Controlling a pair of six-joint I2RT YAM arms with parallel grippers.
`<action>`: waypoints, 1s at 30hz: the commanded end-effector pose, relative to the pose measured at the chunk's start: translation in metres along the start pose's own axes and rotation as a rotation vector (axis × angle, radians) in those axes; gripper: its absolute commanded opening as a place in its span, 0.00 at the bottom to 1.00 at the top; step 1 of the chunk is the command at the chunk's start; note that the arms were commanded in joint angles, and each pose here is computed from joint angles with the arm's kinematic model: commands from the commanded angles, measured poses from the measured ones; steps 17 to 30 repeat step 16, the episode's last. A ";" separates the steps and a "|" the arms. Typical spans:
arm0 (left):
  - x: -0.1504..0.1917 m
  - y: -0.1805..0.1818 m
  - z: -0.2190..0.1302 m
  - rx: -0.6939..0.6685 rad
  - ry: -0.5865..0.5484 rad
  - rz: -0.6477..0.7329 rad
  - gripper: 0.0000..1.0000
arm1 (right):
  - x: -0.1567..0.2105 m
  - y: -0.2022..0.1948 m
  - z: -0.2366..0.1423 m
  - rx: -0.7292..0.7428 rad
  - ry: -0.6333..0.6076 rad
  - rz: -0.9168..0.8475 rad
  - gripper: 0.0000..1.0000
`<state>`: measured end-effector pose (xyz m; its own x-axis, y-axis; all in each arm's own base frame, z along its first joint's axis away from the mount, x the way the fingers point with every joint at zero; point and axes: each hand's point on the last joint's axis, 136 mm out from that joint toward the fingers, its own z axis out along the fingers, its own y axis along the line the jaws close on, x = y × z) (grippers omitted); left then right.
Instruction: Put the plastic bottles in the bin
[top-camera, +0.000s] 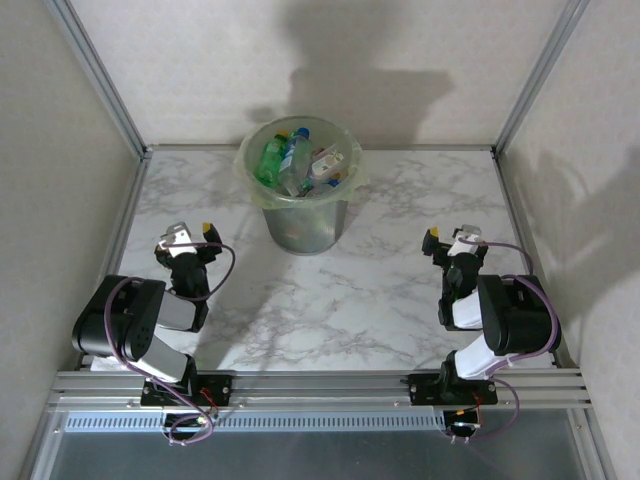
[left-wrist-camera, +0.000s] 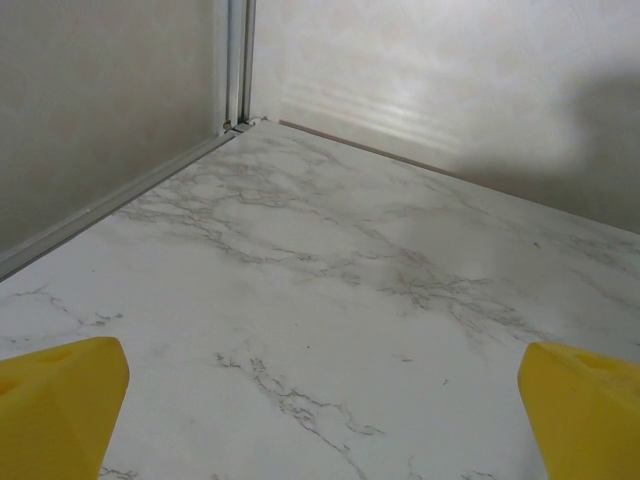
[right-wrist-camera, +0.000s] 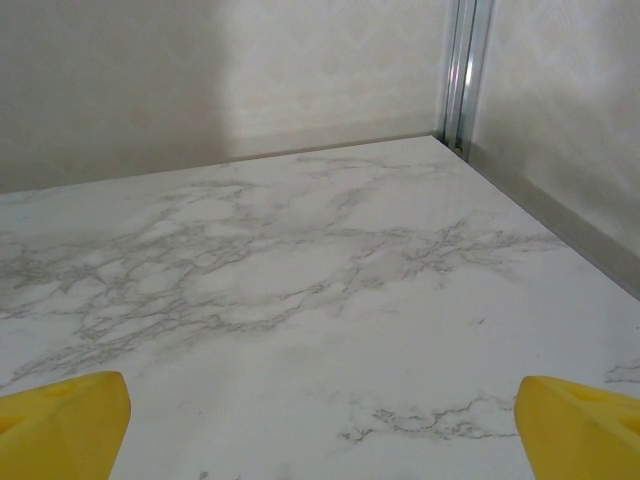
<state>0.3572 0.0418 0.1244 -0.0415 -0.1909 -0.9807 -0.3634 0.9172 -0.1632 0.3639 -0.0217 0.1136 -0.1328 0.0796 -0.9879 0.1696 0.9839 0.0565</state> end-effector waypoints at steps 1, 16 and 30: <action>-0.010 -0.004 0.001 0.005 -0.038 -0.004 0.99 | -0.015 0.002 0.001 -0.008 -0.051 0.008 0.99; -0.005 -0.019 0.004 0.098 -0.004 0.024 0.99 | -0.012 0.014 0.005 -0.080 -0.031 -0.018 0.99; -0.005 -0.019 0.004 0.098 -0.004 0.024 0.99 | -0.012 0.014 0.005 -0.080 -0.031 -0.018 0.99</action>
